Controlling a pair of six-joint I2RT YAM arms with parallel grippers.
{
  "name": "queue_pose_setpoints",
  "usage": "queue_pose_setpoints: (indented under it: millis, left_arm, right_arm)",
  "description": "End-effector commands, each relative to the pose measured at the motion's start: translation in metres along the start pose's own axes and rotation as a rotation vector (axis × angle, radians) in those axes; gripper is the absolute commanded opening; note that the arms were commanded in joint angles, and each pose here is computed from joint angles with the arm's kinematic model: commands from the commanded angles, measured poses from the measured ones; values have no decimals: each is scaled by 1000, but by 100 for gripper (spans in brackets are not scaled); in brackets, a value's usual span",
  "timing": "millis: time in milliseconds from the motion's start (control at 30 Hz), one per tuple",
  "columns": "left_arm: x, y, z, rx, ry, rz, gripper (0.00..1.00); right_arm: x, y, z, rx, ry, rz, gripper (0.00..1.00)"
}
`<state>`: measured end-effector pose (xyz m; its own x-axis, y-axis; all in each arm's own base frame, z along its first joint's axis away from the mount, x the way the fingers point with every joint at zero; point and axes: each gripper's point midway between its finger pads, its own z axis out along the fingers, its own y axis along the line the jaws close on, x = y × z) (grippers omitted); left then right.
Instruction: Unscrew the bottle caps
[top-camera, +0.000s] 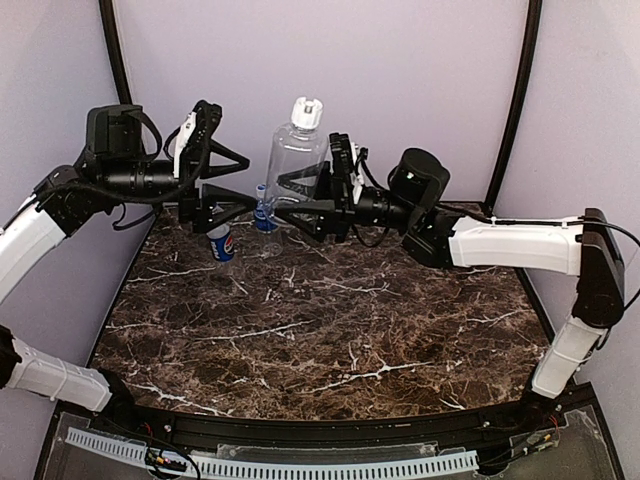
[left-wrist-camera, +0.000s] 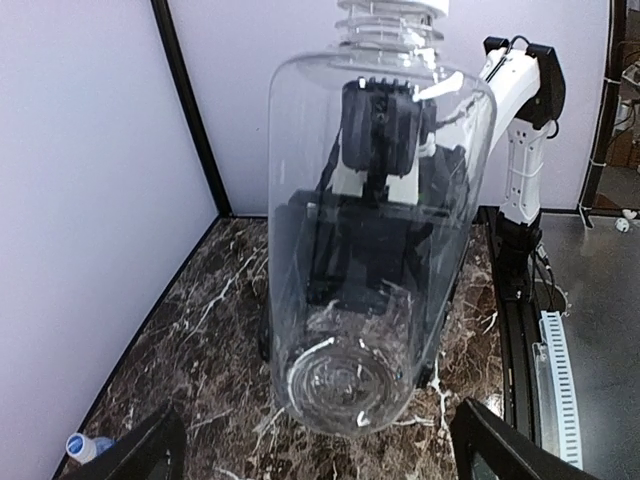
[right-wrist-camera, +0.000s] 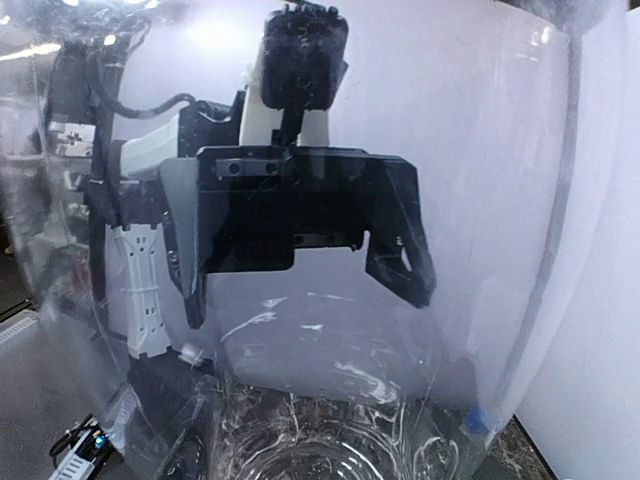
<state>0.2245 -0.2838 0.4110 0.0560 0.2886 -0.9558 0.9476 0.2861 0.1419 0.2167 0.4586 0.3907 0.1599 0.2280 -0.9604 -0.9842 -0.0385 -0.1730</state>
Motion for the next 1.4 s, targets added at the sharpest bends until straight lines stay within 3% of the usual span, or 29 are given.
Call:
queue_pose_setpoints:
  millis: [0, 167, 533, 733, 833, 933, 1033, 1233, 1367]
  left_arm:
    - [-37, -23, 9, 151, -206, 68, 91]
    - [-45, -20, 26, 119, -218, 72, 81]
    - [-36, -24, 48, 137, -206, 77, 78]
    - [-34, -24, 48, 131, -205, 74, 55]
    - [-35, -24, 46, 125, -209, 73, 48]
    - [-32, -19, 45, 80, -202, 79, 45]
    - [-27, -6, 42, -10, -182, 107, 42]
    - [-8, 25, 35, -234, -113, 251, 41]
    - [7, 35, 37, -315, -65, 360, 41]
  right_arm:
    - [-10, 21, 1, -115, -29, -29, 55]
    - [-3, 13, 8, -94, -11, -21, 54]
    - [2, 6, 12, -61, 19, -22, 54]
    - [2, 5, 13, -56, 14, -23, 55]
    - [-1, 4, 12, -43, 14, -25, 61]
    - [-2, 3, 8, -17, 22, -19, 85]
    - [-5, 3, -1, 20, 63, -55, 97]
    - [-20, 0, -37, 182, 215, -90, 99]
    - [-53, -6, -48, 282, 216, -12, 96]
